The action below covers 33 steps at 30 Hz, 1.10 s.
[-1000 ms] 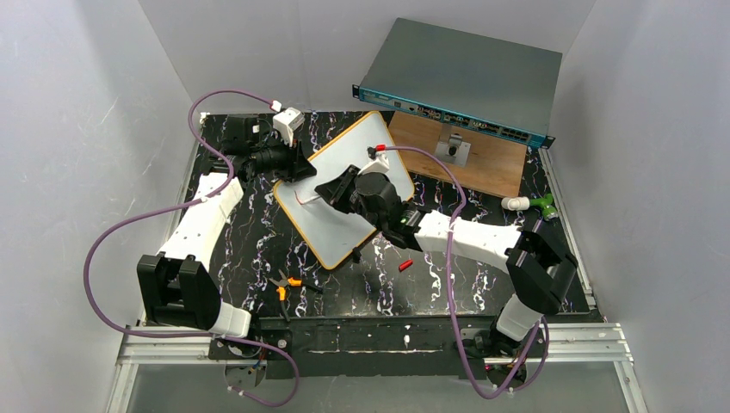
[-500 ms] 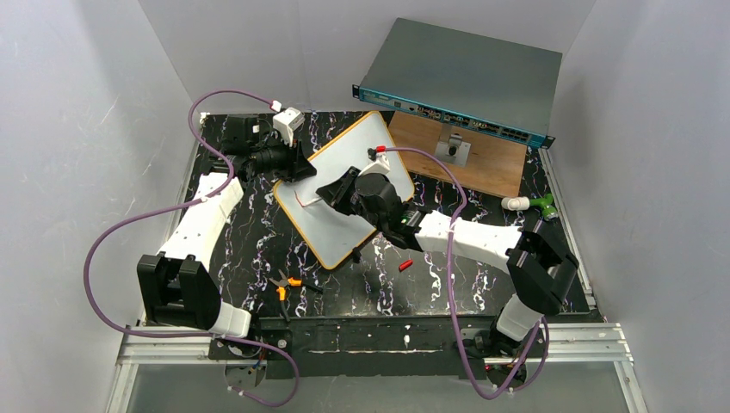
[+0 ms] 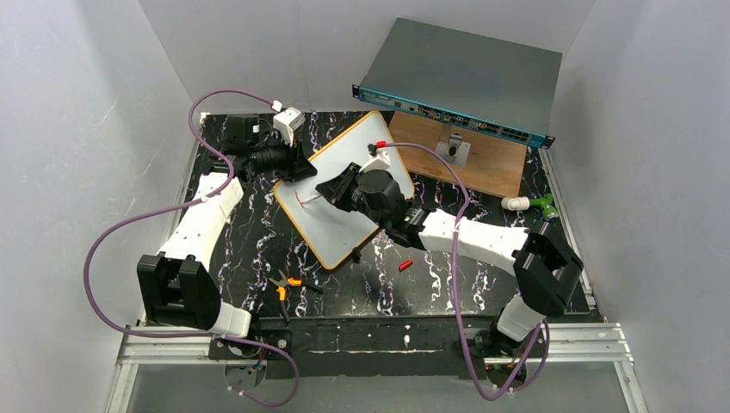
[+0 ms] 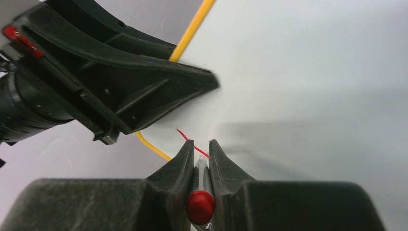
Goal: Write a sentence on the whiteboard
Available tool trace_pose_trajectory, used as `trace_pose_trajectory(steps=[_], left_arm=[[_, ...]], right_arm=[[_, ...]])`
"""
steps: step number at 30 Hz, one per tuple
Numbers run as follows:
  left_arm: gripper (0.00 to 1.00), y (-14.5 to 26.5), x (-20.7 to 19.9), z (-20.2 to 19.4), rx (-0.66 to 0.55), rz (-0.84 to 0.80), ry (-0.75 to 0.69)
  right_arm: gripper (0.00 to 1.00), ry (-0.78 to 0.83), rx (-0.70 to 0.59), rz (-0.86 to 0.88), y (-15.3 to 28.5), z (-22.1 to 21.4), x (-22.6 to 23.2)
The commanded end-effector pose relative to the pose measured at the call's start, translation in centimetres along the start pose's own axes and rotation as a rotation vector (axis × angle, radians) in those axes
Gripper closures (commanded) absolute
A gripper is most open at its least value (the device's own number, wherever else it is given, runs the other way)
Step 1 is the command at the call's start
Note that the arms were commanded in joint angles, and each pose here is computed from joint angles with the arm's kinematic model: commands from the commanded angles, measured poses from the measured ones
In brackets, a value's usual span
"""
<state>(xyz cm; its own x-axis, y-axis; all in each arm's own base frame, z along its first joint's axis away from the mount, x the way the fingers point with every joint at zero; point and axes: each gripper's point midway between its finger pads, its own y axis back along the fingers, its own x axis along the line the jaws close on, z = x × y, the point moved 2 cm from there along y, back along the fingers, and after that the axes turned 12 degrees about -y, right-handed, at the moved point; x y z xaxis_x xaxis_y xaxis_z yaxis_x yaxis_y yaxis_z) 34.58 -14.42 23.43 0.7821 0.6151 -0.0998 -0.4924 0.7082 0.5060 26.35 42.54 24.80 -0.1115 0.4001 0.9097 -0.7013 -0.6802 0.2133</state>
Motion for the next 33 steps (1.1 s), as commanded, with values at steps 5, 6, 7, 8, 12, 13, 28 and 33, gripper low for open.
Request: trace_pose_trajectory(steps=[5,6,7,8,12,13,28,33], left_arm=[[1.0,-0.1,1.0,-1.2,0.067,0.043,-0.078],[1.0,-0.1,1.0,-1.3,0.069,0.042,-0.076],[1.0,-0.2,1.0,-1.3,0.068,0.042,-0.076],[1.0,-0.2,1.0,-1.3,0.069,0.042,-0.075],[1.0,-0.1,1.0,-1.3,0.069,0.041,-0.076],[1.0,-0.1,0.9,-1.2,0.067,0.041,-0.077],[1.0,0.1,0.7,-1.2,0.064,0.04,-0.077],[1.0,0.2,0.7,-1.1,0.063,0.043,-0.079]], right_arm=[[0.99,-0.022,-0.064,0.157,0.0,2.3,6.4],[0.99,-0.02,-0.064,0.161,-0.2,2.3,6.6],[0.99,-0.021,-0.068,0.166,-0.2,2.4,6.9],[0.99,-0.02,-0.069,0.168,-0.4,2.4,7.0],[0.99,-0.02,-0.082,0.163,-0.9,2.6,7.1],[0.99,-0.018,-0.083,0.159,-1.1,2.6,7.0],[0.99,-0.032,-0.103,0.069,-2.0,2.6,3.9],[0.99,-0.026,-0.11,0.033,-2.1,2.7,2.6]])
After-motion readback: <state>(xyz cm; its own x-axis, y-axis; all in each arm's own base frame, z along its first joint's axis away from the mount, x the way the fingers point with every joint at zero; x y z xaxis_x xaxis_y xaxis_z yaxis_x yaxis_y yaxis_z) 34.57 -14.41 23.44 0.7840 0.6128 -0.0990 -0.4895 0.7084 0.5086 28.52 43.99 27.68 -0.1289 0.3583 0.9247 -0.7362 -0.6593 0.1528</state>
